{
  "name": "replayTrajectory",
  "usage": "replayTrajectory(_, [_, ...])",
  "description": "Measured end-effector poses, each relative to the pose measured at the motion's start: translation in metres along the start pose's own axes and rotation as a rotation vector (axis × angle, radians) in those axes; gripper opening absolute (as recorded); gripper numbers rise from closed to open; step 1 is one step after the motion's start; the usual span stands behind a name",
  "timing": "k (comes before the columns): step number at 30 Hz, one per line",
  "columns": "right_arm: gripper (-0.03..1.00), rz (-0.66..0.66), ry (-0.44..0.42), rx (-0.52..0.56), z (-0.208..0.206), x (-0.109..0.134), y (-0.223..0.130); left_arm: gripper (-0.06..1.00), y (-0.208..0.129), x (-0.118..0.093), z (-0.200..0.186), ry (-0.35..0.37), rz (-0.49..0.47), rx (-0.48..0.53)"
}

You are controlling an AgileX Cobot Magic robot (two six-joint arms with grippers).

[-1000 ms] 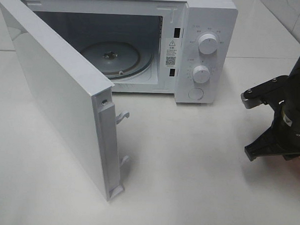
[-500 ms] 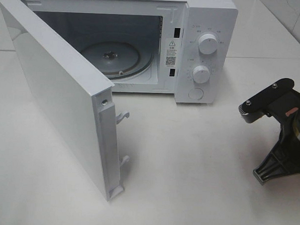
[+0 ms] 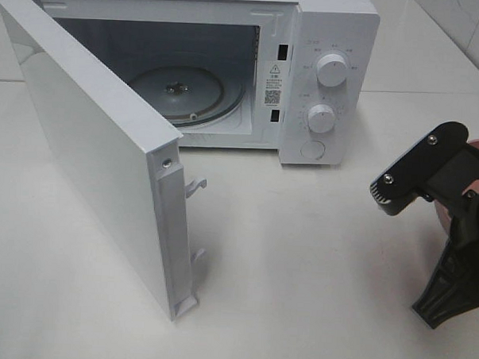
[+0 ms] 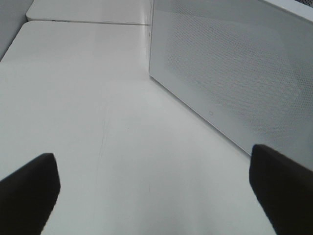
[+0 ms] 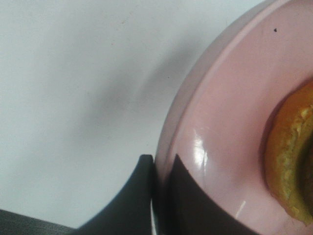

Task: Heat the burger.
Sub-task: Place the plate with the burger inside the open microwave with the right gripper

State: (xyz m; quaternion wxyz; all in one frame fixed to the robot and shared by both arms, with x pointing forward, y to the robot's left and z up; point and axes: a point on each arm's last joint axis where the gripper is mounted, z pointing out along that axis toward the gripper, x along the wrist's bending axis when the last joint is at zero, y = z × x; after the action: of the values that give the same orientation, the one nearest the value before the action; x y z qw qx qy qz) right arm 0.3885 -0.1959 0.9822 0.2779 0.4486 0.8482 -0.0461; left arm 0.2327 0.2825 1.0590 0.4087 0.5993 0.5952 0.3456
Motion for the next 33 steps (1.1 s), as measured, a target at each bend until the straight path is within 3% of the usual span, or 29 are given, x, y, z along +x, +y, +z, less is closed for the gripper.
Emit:
replayTrajectory(19, [0.03, -0.270, 0.043, -0.121, -0.026, 0.044, -0.014, 0.99, 0.000, 0.000, 0.000, 0.000, 0.000, 0.000])
replayTrajectory(33, [0.03, -0.496, 0.030, -0.143, -0.029, 0.048, -0.015, 0.99, 0.000, 0.000, 0.000, 0.000, 0.000, 0.000])
